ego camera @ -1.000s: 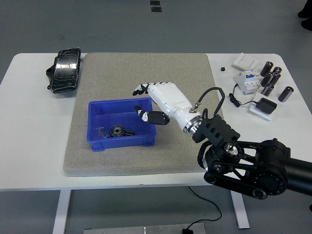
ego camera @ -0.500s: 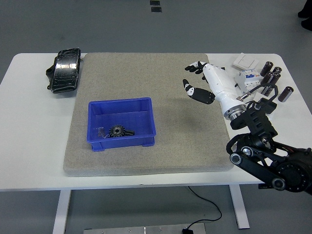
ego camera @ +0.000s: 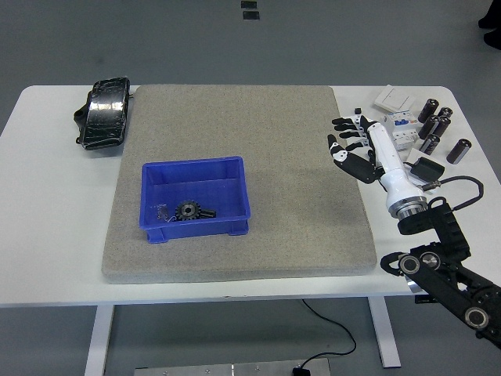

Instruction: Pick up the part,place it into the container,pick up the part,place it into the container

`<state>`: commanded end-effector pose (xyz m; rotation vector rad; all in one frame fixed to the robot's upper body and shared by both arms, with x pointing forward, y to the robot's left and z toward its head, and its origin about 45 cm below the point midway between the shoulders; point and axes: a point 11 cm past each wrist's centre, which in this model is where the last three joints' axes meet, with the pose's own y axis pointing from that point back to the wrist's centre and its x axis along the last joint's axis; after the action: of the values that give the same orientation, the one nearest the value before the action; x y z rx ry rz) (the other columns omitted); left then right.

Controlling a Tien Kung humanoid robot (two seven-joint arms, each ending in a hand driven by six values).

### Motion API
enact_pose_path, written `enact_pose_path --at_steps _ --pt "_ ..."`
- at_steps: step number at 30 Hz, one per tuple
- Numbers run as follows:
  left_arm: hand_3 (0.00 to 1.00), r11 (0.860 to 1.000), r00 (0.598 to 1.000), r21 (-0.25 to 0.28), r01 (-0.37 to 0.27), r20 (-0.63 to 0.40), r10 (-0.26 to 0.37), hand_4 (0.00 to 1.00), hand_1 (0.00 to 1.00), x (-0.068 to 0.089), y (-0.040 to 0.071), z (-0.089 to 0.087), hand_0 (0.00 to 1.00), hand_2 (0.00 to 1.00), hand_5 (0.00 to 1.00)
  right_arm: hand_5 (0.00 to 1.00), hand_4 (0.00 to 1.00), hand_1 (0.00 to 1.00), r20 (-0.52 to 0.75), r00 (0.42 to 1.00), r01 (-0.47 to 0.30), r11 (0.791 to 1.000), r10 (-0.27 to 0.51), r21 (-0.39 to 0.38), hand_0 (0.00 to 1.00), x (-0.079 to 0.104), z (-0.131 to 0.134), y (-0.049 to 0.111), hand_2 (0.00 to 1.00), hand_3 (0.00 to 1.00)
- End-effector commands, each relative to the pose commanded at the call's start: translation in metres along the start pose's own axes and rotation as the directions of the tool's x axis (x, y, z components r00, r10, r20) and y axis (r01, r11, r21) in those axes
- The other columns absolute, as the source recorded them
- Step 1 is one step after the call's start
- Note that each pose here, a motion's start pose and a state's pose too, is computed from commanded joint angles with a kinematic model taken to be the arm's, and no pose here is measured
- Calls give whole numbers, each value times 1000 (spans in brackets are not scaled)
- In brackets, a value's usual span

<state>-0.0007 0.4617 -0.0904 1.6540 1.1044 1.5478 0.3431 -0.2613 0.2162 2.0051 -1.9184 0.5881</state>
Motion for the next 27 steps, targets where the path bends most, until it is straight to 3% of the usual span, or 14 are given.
enact_pose_path --at_steps 5,15,27 --pt "565 1000 1000 0 4 -1 -4 505 661 -2 0 0 675 588 431 318 621 641 178 984 -23 999 28 -31 536 7 12 13 672 683" --pt "564 1000 1000 -1 4 1 -4 507 661 -1 0 0 676 588 430 407 697 643 432 900 13 991 46 -133 583 -9 37 24 677 678" --pt "564 1000 1000 -8 -6 6 6 508 661 5 0 5 676 588 428 386 682 646 517 851 0 982 98 -188 585 -3 46 22 675 679"
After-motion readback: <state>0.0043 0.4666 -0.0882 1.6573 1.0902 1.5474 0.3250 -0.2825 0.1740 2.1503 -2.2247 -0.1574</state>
